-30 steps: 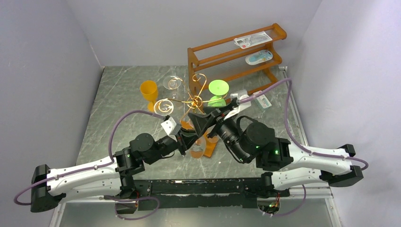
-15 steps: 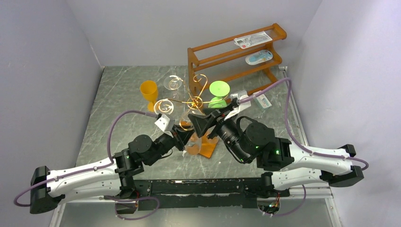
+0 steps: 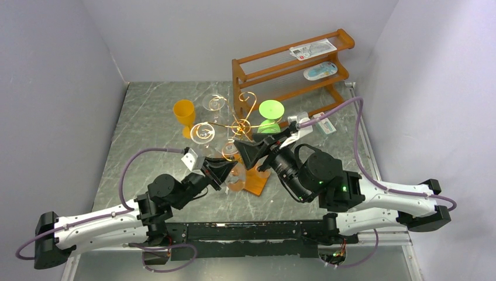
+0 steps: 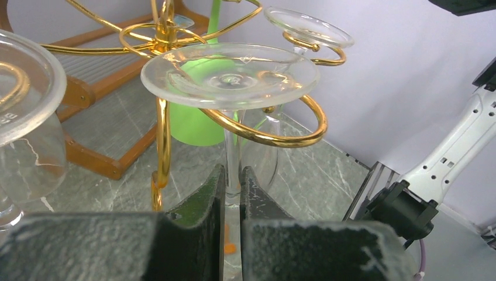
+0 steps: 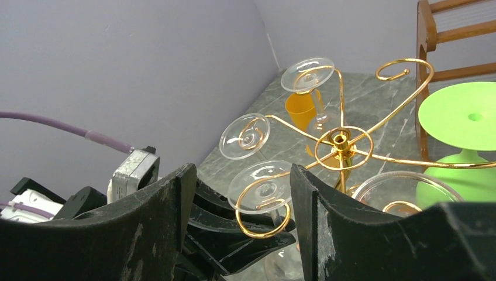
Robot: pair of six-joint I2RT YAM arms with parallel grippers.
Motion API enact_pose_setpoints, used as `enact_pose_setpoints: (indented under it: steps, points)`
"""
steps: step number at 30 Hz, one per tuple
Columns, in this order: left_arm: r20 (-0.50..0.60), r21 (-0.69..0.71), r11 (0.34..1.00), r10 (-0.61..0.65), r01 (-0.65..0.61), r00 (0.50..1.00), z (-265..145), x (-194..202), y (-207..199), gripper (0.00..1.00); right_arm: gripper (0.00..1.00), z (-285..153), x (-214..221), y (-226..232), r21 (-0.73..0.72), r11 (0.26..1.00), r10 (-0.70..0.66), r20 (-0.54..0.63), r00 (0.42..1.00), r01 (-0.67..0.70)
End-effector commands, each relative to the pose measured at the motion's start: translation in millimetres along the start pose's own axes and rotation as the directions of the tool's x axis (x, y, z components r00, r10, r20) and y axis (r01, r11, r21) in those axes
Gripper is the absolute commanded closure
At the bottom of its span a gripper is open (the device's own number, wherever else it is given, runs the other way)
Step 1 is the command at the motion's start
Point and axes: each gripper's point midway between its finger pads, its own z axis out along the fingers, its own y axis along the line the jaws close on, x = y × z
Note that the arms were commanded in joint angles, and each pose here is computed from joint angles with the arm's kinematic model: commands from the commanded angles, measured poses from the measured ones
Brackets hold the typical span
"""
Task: Place the wine glass upside down on the wine glass rack
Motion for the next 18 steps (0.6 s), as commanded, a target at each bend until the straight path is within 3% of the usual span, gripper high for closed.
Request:
enact_pose_setpoints:
  steps: [1, 11, 18]
  points:
    - [0.105, 0.089, 0.996, 0.020, -0.030, 0.994, -2.3, -25.1, -14.9, 0.95, 0.37, -1.1, -0.8, -5.9, 0.020, 1.000, 0.017, 0.017, 1.000, -0.017]
    - [0.151, 0.153, 0.985, 0.060, -0.083, 0.987, -11.5, -32.9, -22.9, 0.95, 0.37, -1.6, -1.3, -9.3, 0.031, 0.999, 0.019, 0.024, 1.000, -0.020]
    - [0.145, 0.301, 0.940, 0.119, -0.158, 0.982, -18.8, -26.5, -47.3, 0.95, 0.37, -2.2, -0.8, -10.0, 0.032, 0.999, 0.021, 0.024, 0.999, -0.022]
